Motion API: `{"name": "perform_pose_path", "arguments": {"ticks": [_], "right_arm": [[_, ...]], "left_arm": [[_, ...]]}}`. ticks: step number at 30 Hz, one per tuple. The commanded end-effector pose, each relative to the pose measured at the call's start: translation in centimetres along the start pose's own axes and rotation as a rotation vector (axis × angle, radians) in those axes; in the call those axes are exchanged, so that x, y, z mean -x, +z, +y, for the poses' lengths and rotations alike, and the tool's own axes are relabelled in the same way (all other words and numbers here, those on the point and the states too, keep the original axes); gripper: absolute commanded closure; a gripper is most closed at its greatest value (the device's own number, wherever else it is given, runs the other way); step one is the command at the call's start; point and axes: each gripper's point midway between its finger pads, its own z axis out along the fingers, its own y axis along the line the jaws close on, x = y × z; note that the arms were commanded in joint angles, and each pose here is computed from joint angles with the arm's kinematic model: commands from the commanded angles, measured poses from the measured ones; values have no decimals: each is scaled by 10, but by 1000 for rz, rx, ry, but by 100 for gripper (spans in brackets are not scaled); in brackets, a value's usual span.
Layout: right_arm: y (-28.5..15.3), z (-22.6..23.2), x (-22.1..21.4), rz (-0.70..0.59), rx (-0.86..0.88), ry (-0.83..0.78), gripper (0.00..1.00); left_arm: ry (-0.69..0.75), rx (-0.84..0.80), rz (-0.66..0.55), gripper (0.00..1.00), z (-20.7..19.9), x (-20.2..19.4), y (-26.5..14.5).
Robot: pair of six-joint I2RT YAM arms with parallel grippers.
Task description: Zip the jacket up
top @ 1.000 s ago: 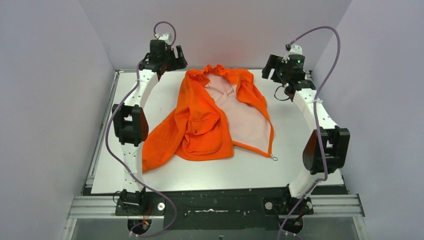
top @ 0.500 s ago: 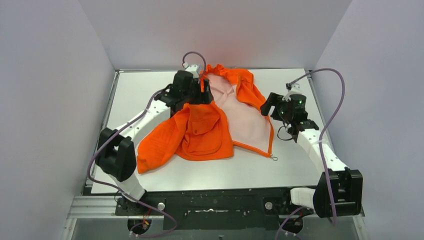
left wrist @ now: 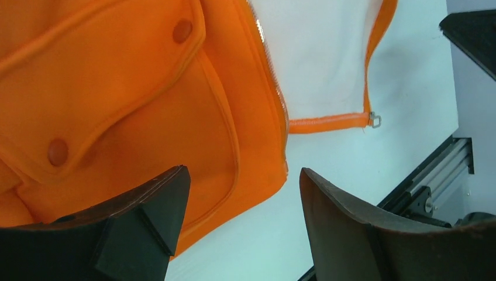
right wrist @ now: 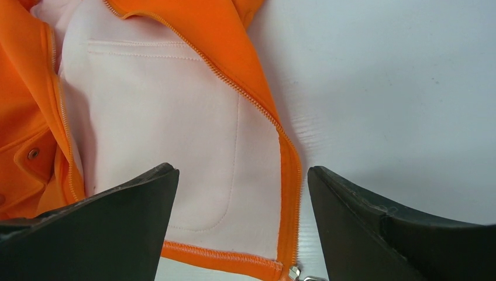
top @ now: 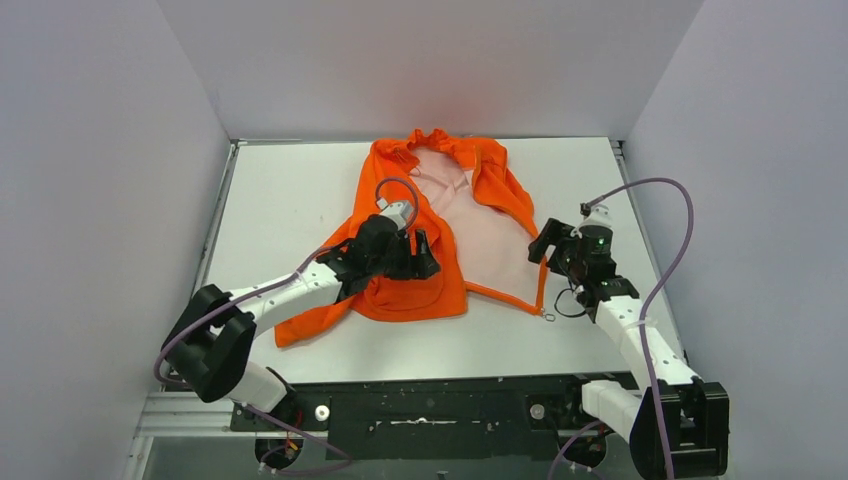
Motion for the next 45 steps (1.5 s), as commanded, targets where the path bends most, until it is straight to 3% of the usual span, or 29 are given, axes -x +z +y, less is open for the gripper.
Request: {"name": "perform_pose_path", "arguments": {"ticks": [1,9,17,24,31,45], "right_arm": [[-3,2,14,-76,12,26,16],[5,-6,-5,-41,-9,46,16],[5,-9,-11,-34,-15,45,16],[5,-8,-10,-36,-10,47,16],[9,-22,-16,-31,-76,48,15],[38,-18,-36,17,-12,94,14]], "left_arm": [[-62,-207,4,32,-40,-10,-1],[-124,-302,112,33,-48,-54,8],[-187,-408,170,35,-63,-70,22],[-186,-331,168,38,-43,-80,48],[-164,-129,178,39,9,-108,56],[-134,36,169,40,61,-131,15]]}}
